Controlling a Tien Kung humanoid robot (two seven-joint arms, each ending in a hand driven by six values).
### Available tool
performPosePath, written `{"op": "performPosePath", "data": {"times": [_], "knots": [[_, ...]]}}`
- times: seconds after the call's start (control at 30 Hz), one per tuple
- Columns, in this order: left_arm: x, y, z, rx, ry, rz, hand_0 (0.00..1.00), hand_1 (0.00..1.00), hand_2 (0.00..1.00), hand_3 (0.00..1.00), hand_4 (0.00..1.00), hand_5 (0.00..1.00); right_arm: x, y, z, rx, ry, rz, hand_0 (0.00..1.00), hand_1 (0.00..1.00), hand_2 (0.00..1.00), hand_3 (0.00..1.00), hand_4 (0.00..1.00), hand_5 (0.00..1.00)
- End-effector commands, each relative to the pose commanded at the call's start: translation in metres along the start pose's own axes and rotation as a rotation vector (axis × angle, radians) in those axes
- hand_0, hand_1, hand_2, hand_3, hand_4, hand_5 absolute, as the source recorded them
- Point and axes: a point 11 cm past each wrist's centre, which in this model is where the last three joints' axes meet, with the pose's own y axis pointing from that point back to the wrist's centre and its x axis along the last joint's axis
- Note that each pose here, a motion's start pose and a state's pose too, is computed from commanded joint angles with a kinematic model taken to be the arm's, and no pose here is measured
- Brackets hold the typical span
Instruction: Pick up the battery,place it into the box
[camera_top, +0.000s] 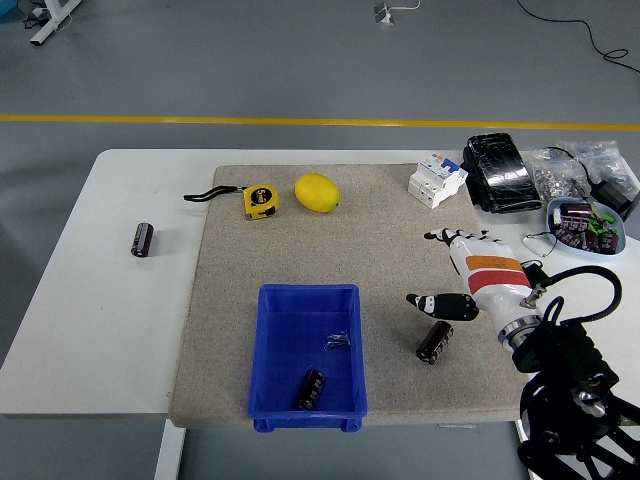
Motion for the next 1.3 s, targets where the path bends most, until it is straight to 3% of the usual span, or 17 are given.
{"op": "performPosePath", "data": {"times": [0.23,0.47,0.77,0.97,1.0,1.3], "knots": [[-0.001,0.0,-0.002,0.004,-0.008,-0.004,0.682,0.645,0.685,0.611,0.615,0.661,-0.025,0.024,0.016,-0.039,0.047,-0.054,0.727,0.7,0.779,0.825,0.998,0.503],[-0.002,0.0,-0.003,0.008,-0.014,-0.005,0.682,0.644,0.682,0.612,0.614,0.659,-0.045,0.03,0.032,-0.092,0.075,-0.129,0.723,0.709,0.786,0.827,0.998,0.518],[-0.002,0.0,-0.004,0.01,-0.017,-0.007,0.681,0.644,0.684,0.611,0.614,0.659,-0.05,0.028,0.033,-0.069,0.086,-0.126,0.724,0.719,0.792,0.844,0.998,0.52],[-0.001,0.0,-0.003,0.007,-0.015,-0.005,0.681,0.644,0.683,0.61,0.613,0.659,-0.052,0.025,0.025,-0.012,0.068,-0.09,0.712,0.714,0.788,0.84,0.998,0.51],[-0.001,0.0,-0.003,0.007,-0.015,-0.005,0.681,0.644,0.683,0.611,0.613,0.658,-0.053,0.025,0.025,-0.01,0.066,-0.088,0.661,0.689,0.772,0.826,0.998,0.453],[0.0,0.0,-0.001,0.003,-0.016,-0.004,0.681,0.643,0.683,0.612,0.613,0.658,-0.059,0.023,0.027,0.007,0.072,-0.084,0.65,0.683,0.769,0.822,0.998,0.442]]}}
